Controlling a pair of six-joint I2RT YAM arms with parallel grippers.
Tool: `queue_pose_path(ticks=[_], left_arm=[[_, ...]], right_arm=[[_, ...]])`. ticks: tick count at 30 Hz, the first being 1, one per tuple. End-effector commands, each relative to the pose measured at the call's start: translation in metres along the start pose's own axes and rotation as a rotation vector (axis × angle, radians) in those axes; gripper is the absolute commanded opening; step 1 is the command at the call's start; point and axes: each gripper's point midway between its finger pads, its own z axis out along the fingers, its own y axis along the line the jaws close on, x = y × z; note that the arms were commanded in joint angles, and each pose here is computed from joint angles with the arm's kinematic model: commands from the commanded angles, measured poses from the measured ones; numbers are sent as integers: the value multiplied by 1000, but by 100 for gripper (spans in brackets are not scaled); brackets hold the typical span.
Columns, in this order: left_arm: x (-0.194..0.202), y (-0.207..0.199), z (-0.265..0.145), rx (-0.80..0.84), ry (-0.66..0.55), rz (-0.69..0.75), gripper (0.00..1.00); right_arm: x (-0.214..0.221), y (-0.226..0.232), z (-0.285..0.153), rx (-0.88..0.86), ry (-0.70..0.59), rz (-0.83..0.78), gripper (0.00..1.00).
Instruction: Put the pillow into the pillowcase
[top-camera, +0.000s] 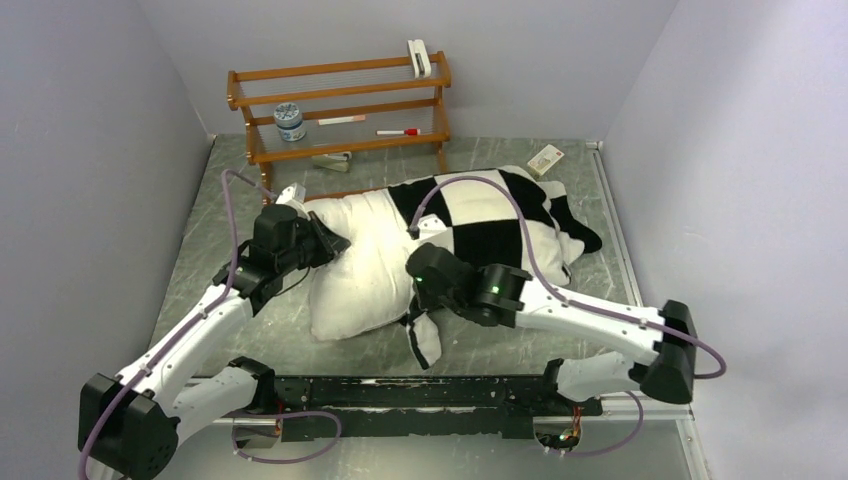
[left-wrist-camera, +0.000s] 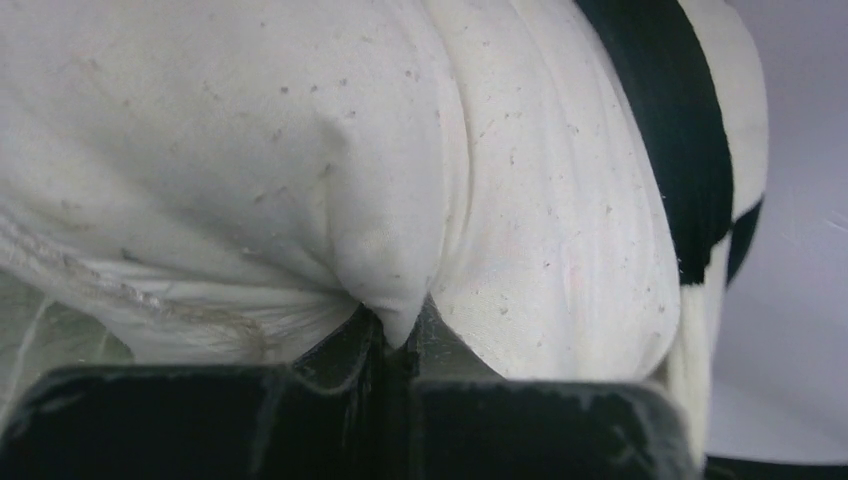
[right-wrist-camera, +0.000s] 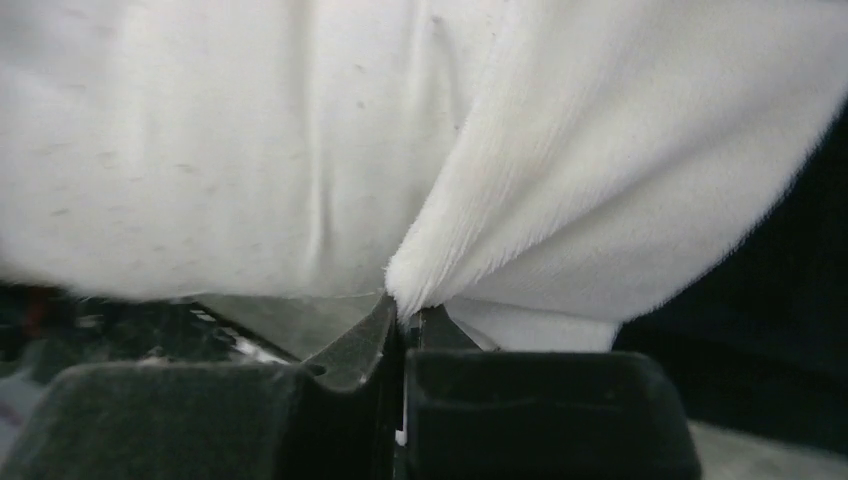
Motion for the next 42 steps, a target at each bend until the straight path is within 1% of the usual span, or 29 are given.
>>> queue_pose_path(ticks=[1,3,4,6,7,8,9,12,15,18,21,23,24,26,27,29,30,31,33,35,36,38,39,42], left_arm=[[-8,-43,1,73,-56,89,5],[8,-38,6,38,-17,117,5],[15,-34,8,32,-4,106,5],[26,-33,10,62,21,71,5],[28,-34,10,72,28,66,5],[28,-34,9,73,32,67,5],[29,-33,9,61,43,69,5],[22,-39,6,54,39,87,5],[16,-44,2,58,32,101,7],[12,-48,-1,60,28,114,6],[11,-52,-5,77,31,114,5],[11,-57,-8,97,30,113,5],[10,-59,-9,110,31,113,5],[11,-67,-11,142,46,92,5],[13,-72,-13,164,59,70,5],[17,-87,-16,230,94,16,5],[18,-96,-19,275,113,-12,5],[20,-103,-21,309,126,-36,5],[19,-114,-25,355,138,-65,5],[16,-118,-28,359,142,-75,5],[13,-122,-31,363,139,-75,5],[6,-131,-36,379,128,-82,5],[3,-136,-38,390,122,-90,5],[-6,-147,-44,421,105,-110,5]], right_arm=[[-45,75,-31,-419,-226,153,0],[-15,67,-11,-407,-200,165,0],[8,56,4,-367,-174,158,0],[27,34,14,-278,-158,175,0],[28,27,12,-244,-154,176,2],[18,22,5,-220,-172,170,9],[7,16,-2,-184,-187,164,20],[-25,0,-22,-64,-210,150,39],[-45,-6,-34,7,-216,159,50],[-62,-9,-38,51,-252,154,60],[-77,-13,-30,139,-281,113,69],[-83,-16,-24,200,-278,87,75],[-86,-13,-21,205,-275,77,78],[-91,3,-17,152,-274,58,81],[-93,15,-16,84,-280,31,81],[-92,46,-19,-125,-314,-76,81],[-92,57,-24,-218,-356,-143,80],[-87,61,-28,-276,-389,-213,80],[-86,63,-42,-346,-446,-283,80],[-83,67,-54,-399,-465,-338,81],[-80,69,-56,-412,-465,-360,84],[-73,72,-54,-423,-458,-412,97],[-67,77,-52,-437,-455,-444,99],[-53,94,-45,-444,-464,-541,100]])
